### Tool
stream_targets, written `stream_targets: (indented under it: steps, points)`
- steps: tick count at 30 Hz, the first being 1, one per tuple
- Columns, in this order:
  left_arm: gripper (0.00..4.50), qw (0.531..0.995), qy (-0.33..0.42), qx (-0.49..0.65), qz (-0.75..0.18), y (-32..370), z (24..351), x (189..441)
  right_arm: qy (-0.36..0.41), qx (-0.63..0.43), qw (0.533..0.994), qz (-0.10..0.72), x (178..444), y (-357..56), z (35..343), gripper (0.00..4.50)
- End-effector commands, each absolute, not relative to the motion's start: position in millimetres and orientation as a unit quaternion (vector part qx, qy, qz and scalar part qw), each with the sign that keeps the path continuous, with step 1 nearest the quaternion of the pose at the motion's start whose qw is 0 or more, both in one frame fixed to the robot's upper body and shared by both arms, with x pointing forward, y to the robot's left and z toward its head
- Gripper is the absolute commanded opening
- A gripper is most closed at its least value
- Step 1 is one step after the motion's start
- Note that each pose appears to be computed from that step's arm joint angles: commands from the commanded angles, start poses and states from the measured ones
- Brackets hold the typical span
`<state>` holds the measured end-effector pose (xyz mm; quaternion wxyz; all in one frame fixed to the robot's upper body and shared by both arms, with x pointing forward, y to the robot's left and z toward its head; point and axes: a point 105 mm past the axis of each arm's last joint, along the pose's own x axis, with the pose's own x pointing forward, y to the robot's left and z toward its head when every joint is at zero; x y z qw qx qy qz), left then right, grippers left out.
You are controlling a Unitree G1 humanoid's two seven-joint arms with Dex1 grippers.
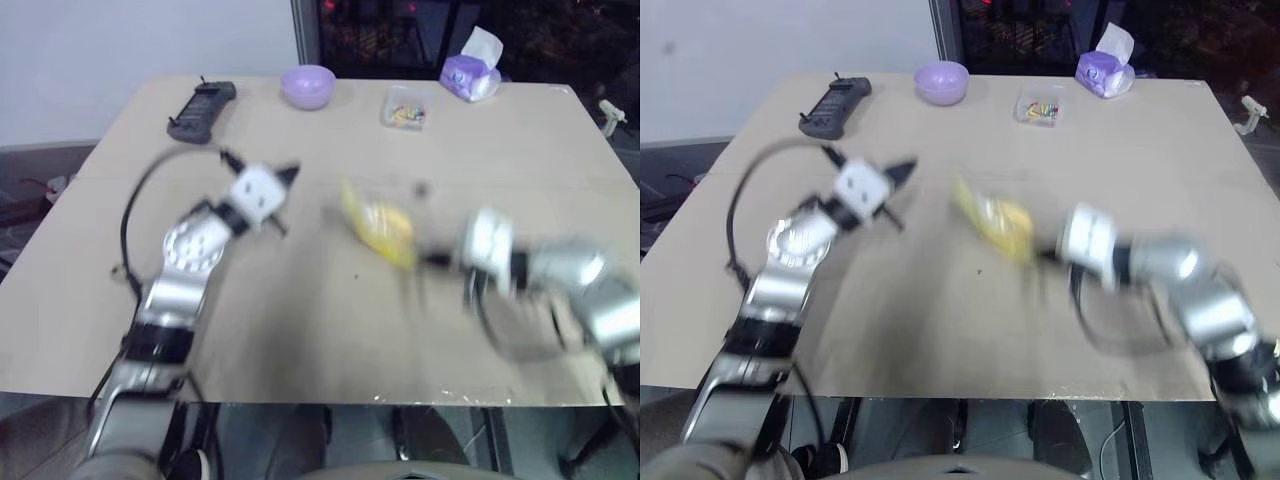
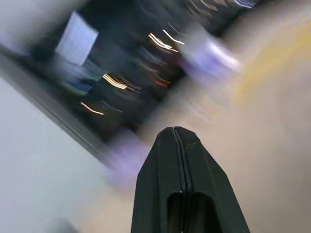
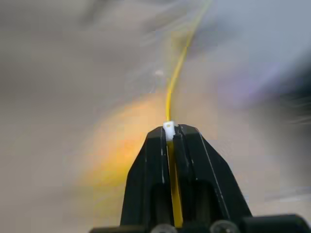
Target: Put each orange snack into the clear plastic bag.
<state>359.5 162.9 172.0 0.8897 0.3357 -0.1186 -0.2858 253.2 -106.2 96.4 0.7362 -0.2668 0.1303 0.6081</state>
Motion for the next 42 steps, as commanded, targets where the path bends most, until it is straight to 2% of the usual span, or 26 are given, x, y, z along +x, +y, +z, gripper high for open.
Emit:
stream_targets:
  steps: [1, 6, 10, 13, 15, 17, 20, 23, 26, 30, 32, 34, 36, 38, 39, 41, 42]
  points:
    - [0.0, 0.87, -0.189, 0.34, -0.302, 144, 215, 347, 0.035, -0.311, 0.749, 0.584, 265, -96, 148, 0.04]
    - [0.0, 0.863, -0.214, 0.352, -0.29, 136, 232, 355, -0.031, -0.371, 0.778, 0.506, 315, -94, 177, 0.04]
    - [0.0, 0.884, -0.21, 0.343, -0.239, 151, 239, 368, -0.07, -0.371, 0.789, 0.485, 330, -92, 195, 0.04]
    - [0.0, 0.887, -0.207, 0.35, -0.219, 159, 241, 372, -0.104, -0.378, 0.811, 0.435, 350, -98, 216, 0.04]
    - [0.0, 0.894, -0.203, 0.343, -0.205, 166, 243, 376, -0.141, -0.361, 0.837, 0.386, 367, -103, 240, 0.04]
    - [0.0, 0.896, -0.203, 0.341, -0.201, 167, 244, 378, -0.148, -0.344, 0.846, 0.38, 374, -103, 247, 0.04]
    - [0.0, 0.895, -0.205, 0.341, -0.203, 164, 244, 379, -0.094, -0.354, 0.835, 0.41, 372, -104, 231, 0.04]
    - [0.0, 0.894, -0.205, 0.339, -0.208, 159, 239, 381, -0.037, -0.345, 0.794, 0.499, 345, -99, 211, 0.04]
    - [0.0, 0.896, -0.204, 0.333, -0.213, 156, 235, 381, -0.013, -0.287, 0.765, 0.576, 315, -91, 218, 0.04]
    - [0.0, 0.897, -0.205, 0.325, -0.22, 150, 232, 381, 0.062, -0.152, 0.807, 0.567, 324, -93, 211, 0.04]
    - [0.0, 0.896, -0.204, 0.327, -0.222, 149, 231, 381, 0.046, -0.084, 0.827, 0.555, 331, -90, 227, 0.04]
    - [0.0, 0.895, -0.203, 0.329, -0.222, 151, 230, 380, 0.014, -0.02, 0.856, 0.517, 347, -92, 251, 0.04]
    - [0.0, 0.896, -0.203, 0.328, -0.219, 152, 230, 381, 0.037, 0.03, 0.897, 0.439, 375, -110, 253, 0.04]
    - [0.0, 0.897, -0.202, 0.328, -0.218, 152, 229, 381, 0.15, 0.031, 0.924, 0.349, 396, -136, 213, 0.04]
    - [0.0, 0.897, -0.202, 0.327, -0.22, 152, 229, 381, 0.201, -0.002, 0.919, 0.34, 392, -143, 190, 0.04]
    - [0.0, 0.896, -0.202, 0.327, -0.222, 150, 228, 380, 0.244, -0.045, 0.886, 0.392, 369, -134, 168, 0.04]
    - [0.0, 0.896, -0.202, 0.327, -0.222, 151, 228, 380, 0.235, -0.038, 0.865, 0.442, 354, -120, 172, 0.04]
